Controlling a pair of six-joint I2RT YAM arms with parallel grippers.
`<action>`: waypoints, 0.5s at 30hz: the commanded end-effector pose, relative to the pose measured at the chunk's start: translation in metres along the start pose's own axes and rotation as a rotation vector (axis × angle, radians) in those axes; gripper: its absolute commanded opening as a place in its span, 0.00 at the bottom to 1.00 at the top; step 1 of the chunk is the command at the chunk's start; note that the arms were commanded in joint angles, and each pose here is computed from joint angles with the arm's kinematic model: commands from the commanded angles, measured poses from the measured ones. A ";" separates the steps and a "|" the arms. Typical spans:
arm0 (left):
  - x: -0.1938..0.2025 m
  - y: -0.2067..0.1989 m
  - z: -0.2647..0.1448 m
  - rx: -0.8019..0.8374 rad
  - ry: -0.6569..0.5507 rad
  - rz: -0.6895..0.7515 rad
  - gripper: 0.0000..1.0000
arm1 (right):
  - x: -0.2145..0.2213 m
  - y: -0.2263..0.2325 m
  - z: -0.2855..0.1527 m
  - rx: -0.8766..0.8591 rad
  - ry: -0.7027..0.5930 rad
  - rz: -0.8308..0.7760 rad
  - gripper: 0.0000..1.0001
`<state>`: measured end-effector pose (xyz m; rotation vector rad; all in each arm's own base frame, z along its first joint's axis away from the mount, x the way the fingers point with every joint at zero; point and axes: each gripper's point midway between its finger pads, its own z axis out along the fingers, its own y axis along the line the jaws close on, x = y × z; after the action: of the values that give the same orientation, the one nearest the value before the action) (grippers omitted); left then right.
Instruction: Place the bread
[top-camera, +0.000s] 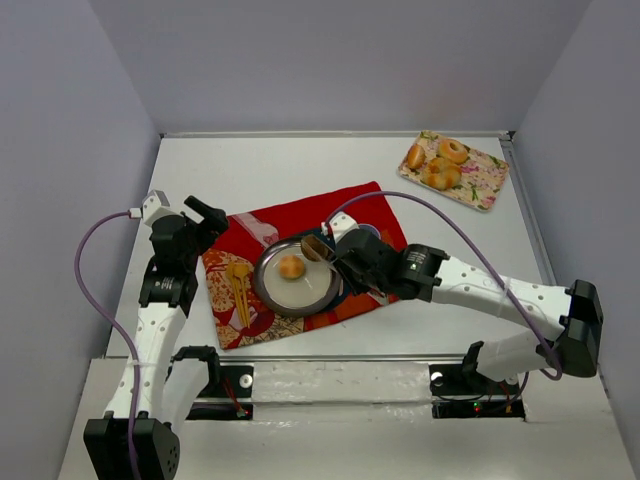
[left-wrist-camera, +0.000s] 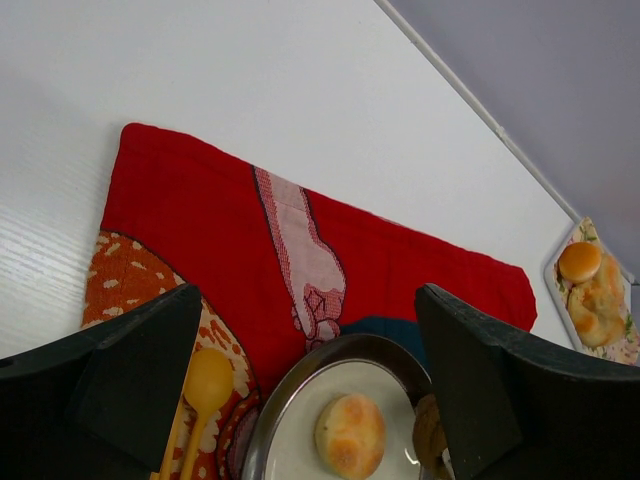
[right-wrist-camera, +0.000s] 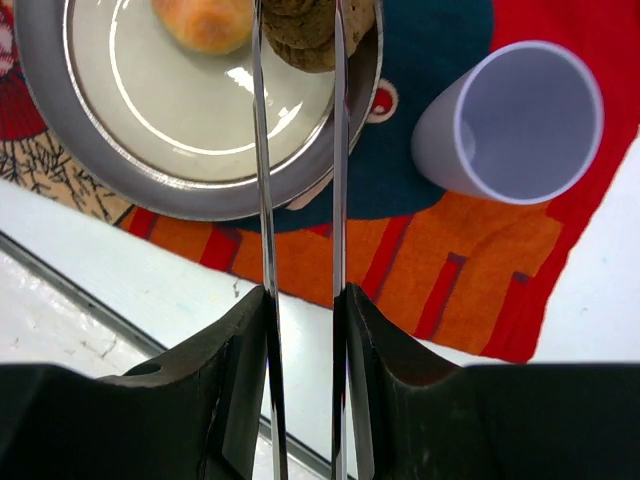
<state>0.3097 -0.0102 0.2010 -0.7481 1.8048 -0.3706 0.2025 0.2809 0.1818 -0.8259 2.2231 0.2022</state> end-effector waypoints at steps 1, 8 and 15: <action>-0.005 -0.006 0.000 0.032 -0.026 0.007 0.99 | 0.011 0.017 -0.009 -0.053 0.008 0.018 0.30; -0.007 -0.005 -0.001 0.032 -0.037 0.006 0.99 | 0.032 0.028 -0.018 -0.122 0.039 0.034 0.56; -0.009 -0.006 -0.004 0.035 -0.044 0.002 0.99 | 0.028 0.034 -0.025 -0.160 0.018 0.046 0.64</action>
<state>0.3097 -0.0099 0.2021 -0.7477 1.8003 -0.3705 0.1561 0.2759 0.1615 -0.8898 2.3026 0.3170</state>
